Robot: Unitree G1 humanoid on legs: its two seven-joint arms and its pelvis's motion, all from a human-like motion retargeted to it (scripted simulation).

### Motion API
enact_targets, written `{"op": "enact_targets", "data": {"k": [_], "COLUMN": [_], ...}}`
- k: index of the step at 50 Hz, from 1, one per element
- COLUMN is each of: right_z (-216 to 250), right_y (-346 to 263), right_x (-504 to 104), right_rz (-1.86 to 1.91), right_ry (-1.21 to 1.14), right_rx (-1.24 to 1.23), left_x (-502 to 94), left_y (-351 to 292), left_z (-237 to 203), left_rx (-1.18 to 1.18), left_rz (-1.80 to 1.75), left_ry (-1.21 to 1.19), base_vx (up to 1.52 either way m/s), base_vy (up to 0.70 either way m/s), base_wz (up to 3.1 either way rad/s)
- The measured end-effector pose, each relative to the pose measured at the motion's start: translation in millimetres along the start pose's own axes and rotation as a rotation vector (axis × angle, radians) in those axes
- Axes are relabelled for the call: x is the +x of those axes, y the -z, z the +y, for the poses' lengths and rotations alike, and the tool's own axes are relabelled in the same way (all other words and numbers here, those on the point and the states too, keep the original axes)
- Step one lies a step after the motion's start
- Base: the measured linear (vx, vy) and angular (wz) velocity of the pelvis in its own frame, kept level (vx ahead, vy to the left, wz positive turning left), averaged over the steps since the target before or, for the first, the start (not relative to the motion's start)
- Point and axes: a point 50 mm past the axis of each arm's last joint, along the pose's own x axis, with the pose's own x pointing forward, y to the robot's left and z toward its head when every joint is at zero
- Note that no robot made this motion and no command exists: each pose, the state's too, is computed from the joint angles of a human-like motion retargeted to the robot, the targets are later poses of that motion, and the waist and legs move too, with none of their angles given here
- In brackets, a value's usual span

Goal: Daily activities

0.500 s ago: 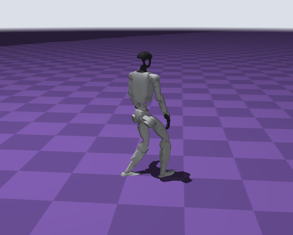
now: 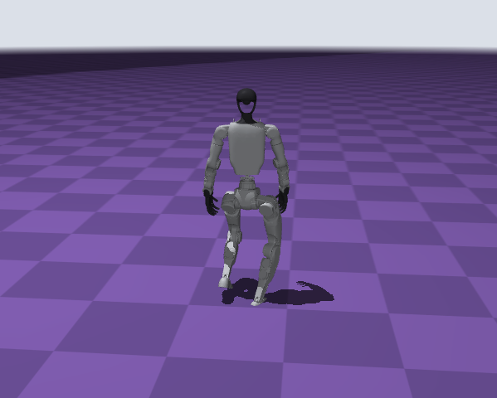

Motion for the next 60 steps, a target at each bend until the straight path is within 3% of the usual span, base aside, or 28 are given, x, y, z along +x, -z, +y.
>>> {"op": "enact_targets", "data": {"k": [20, 39, 50, 55, 60], "right_z": [35.4, 0.4, -3.7, -0.3, -8.5], "right_y": [-23.2, -6.7, 2.1, 5.4, 0.5], "right_x": [9.1, 4.1, 1.0, 0.4, 0.0], "right_rz": [-0.057, 0.006, 0.016, 0.021, 0.000], "right_ry": [-0.083, 0.054, 0.097, 0.095, 0.117], "right_rx": [0.045, 0.070, 0.090, 0.087, 0.081], "left_x": [7.1, 4.9, -3.9, -16.0, -17.0], "left_y": [-17.8, -97.8, -16.1, 40.9, 54.8], "left_z": [-0.6, 20.0, 33.0, 22.2, 2.3], "left_rx": [-0.119, -0.030, 0.039, -0.021, -0.063], "left_rz": [-0.037, -0.338, -0.064, 0.119, 0.154], "left_ry": [-0.089, -0.264, -0.322, -0.276, -0.191], "base_vx": [0.39, 0.52, 0.51, 0.53, 0.47], "base_vy": [0.14, 0.03, -0.10, -0.10, -0.03], "base_wz": [1.36, 1.31, 0.58, 0.43, 0.57]}}
